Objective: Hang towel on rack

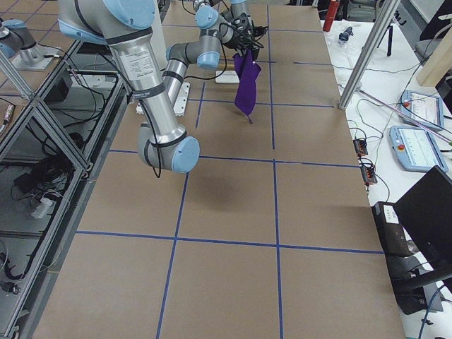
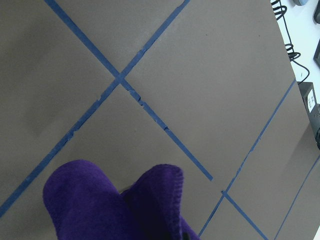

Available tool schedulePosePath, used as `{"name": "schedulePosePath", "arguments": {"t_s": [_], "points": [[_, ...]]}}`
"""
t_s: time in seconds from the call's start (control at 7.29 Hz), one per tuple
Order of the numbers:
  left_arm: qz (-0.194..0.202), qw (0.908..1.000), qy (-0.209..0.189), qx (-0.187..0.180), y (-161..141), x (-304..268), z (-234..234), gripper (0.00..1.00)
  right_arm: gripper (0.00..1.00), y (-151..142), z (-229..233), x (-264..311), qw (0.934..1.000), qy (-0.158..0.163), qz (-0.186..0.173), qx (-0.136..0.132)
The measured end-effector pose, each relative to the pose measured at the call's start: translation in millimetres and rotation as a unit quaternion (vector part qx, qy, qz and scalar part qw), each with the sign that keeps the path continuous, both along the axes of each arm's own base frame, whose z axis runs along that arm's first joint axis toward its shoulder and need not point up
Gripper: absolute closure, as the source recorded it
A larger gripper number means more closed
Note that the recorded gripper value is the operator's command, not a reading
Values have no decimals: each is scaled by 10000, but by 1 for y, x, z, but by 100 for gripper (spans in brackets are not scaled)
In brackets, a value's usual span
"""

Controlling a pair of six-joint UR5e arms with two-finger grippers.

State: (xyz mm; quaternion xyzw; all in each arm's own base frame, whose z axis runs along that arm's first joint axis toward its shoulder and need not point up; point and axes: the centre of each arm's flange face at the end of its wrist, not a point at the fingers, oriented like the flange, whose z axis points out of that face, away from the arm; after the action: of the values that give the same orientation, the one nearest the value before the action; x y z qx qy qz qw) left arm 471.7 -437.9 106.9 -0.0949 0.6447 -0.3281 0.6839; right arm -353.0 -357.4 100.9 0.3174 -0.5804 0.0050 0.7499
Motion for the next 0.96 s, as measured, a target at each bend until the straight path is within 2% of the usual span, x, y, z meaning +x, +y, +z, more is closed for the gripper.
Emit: {"name": "schedulePosePath", "arguments": {"t_s": [0.14,0.27,0.55,0.69,0.96], "points": [[-8,10000,6,28,0,-3,0,100,0,2,1,3,10000,9,-59,-11],[-20,10000,28,57,2,-9,0,100,0,5,4,4,9997,92,-192,-86],[-64,9996,51,272,9,-38,7,100,0,5,23,15,9966,472,-509,-439],[-27,9988,-3,487,15,-55,17,100,0,1,42,20,9941,687,-570,-623],[179,9919,-383,1194,31,-93,61,100,0,-16,97,34,9856,1248,-569,-993]]}}
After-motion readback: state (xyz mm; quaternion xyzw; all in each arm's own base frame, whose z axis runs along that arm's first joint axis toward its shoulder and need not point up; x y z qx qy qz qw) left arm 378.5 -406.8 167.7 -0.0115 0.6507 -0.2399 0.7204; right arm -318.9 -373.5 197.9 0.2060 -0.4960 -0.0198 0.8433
